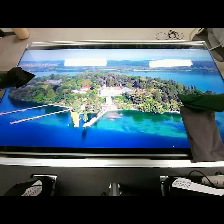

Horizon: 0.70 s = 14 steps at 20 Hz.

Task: Fold the shirts.

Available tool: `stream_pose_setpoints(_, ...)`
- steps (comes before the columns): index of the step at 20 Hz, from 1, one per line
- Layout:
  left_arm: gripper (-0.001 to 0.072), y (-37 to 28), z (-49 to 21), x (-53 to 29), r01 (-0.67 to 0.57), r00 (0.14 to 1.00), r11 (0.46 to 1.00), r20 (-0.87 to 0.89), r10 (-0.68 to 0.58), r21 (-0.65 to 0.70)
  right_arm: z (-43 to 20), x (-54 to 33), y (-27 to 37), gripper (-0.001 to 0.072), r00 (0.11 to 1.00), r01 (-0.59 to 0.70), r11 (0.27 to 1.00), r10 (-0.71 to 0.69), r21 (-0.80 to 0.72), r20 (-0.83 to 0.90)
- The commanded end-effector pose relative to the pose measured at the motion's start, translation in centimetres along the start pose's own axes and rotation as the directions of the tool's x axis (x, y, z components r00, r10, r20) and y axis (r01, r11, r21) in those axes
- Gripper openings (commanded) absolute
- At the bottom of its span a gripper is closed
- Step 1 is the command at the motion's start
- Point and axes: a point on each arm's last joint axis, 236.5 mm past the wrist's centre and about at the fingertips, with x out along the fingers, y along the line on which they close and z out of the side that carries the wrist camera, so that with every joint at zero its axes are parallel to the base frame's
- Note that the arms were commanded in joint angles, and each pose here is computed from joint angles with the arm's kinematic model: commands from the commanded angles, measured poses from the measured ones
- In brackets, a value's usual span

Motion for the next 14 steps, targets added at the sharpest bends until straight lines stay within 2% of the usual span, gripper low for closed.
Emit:
stream_pose_setpoints(1, 0.0031, 0.0, 0.0, 0.0, -0.001, 1.0, 1.0, 0.0, 0.001, 0.015, -1.8, -2.1, -4.0, 0.0021, 0.993, 0.101, 0.992, -0.095, 0.071, -0.076)
stream_pose_setpoints(3, 0.0031, 0.0, 0.0, 0.0, -0.001, 1.0, 1.0, 0.0, 0.001, 0.015, -3.4, -3.1, -6.1, 0.0021, 0.973, 0.198, 0.978, -0.188, 0.069, -0.133)
stream_pose_setpoints(4, 0.0031, 0.0, 0.0, 0.0, 0.0, 1.0, 1.0, -0.001, 0.0, 0.015, -4.2, -4.0, -8.3, 0.0021, 0.944, 0.302, 0.952, -0.29, 0.051, -0.158)
stream_pose_setpoints(6, 0.0031, 0.1, 0.0, 0.0, -0.001, 1.0, 1.0, -0.001, 0.001, 0.015, -6.3, -6.6, -13.6, 0.002, 0.829, 0.536, 0.841, -0.51, 0.068, -0.227)
stream_pose_setpoints(7, 0.0031, 0.0, 0.0, 0.0, -0.001, 1.0, 1.0, -0.001, 0.001, 0.014, -7.8, -7.2, -15.6, 0.002, 0.777, 0.606, 0.792, -0.57, 0.072, -0.268)
stream_pose_setpoints(11, 0.0031, -0.5, -0.2, 0.2, 0.009, 1.0, 1.0, -0.007, -0.009, 0.021, -12.8, -3.4, -19.8, 0.0021, 0.736, 0.633, 0.769, -0.564, 0.085, -0.375)
stream_pose_setpoints(12, 0.0031, -0.7, -0.3, 0.3, 0.014, 1.0, 1.0, -0.01, -0.014, 0.025, -13.7, -2.4, -21.0, 0.0042, 0.727, 0.637, 0.767, -0.566, 0.075, -0.39)
stream_pose_setpoints(13, 0.0031, -0.8, -0.3, 0.3, 0.015, 1.0, 1.0, -0.011, -0.015, 0.026, -13.6, -1.7, -22.0, 0.0272, 0.726, 0.643, 0.763, -0.577, 0.071, -0.375)
stream_pose_setpoints(14, 0.0031, -0.9, -0.4, 0.3, 0.018, 1.0, 0.999, -0.013, -0.017, 0.028, -13.1, -1.4, -22.1, 0.0631, 0.735, 0.635, 0.77, -0.581, 0.054, -0.351)
